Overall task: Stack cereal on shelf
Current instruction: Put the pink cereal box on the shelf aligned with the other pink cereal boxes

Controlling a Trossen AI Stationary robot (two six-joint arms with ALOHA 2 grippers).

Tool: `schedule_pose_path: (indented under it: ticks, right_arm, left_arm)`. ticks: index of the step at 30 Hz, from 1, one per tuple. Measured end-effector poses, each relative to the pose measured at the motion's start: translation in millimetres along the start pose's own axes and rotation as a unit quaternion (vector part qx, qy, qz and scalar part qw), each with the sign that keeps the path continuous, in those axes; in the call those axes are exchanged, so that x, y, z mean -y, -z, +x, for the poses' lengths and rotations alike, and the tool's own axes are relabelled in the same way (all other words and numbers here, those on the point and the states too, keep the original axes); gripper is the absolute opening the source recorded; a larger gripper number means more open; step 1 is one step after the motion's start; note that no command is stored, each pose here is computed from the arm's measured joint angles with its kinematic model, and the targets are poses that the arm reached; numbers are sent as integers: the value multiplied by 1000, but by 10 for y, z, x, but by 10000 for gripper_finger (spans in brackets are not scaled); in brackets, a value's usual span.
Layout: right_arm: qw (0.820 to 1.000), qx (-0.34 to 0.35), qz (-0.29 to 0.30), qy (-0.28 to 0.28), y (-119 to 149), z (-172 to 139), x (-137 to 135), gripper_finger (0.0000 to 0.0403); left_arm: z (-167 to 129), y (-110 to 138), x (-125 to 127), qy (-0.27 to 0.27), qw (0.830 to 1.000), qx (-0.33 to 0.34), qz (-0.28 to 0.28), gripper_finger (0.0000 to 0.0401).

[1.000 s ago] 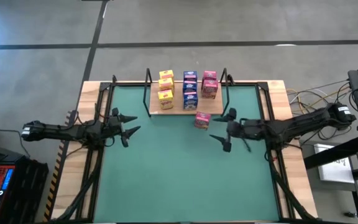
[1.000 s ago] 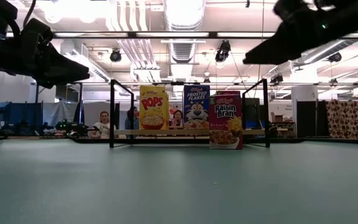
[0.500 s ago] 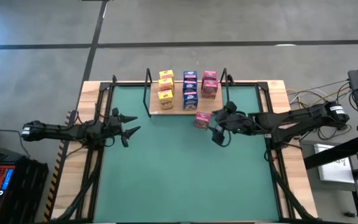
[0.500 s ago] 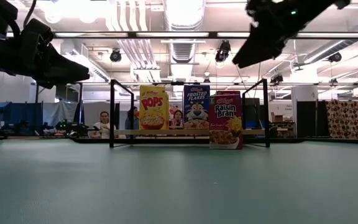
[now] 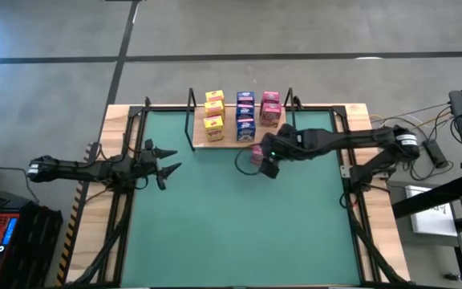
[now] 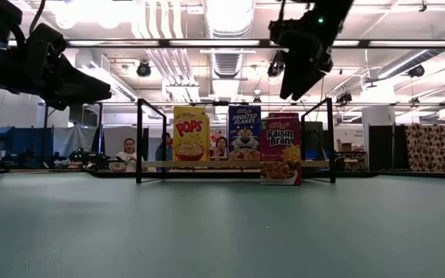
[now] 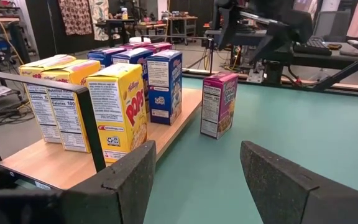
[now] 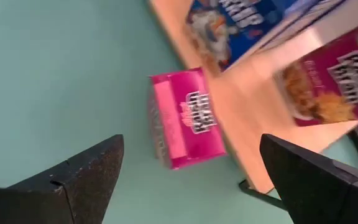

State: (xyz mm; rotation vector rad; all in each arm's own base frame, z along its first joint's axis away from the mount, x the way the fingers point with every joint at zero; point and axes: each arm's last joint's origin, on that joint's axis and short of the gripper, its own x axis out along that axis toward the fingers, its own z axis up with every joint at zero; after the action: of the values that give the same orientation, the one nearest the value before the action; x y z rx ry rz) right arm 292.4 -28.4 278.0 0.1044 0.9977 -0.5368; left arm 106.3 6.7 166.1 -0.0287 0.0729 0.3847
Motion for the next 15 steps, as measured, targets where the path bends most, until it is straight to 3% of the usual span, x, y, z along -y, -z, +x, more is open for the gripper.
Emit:
schedule_pose_path:
  ticks: [6, 15]
  right_arm:
    - [997, -50, -5, -50, -142, 161, 62, 367]
    - [997, -60, 11, -51, -213, 277, 153, 371]
  left_arm:
    - [0, 0, 0, 0, 1000, 0, 0, 218]
    - [0, 1, 0, 0, 1000, 0, 0, 218]
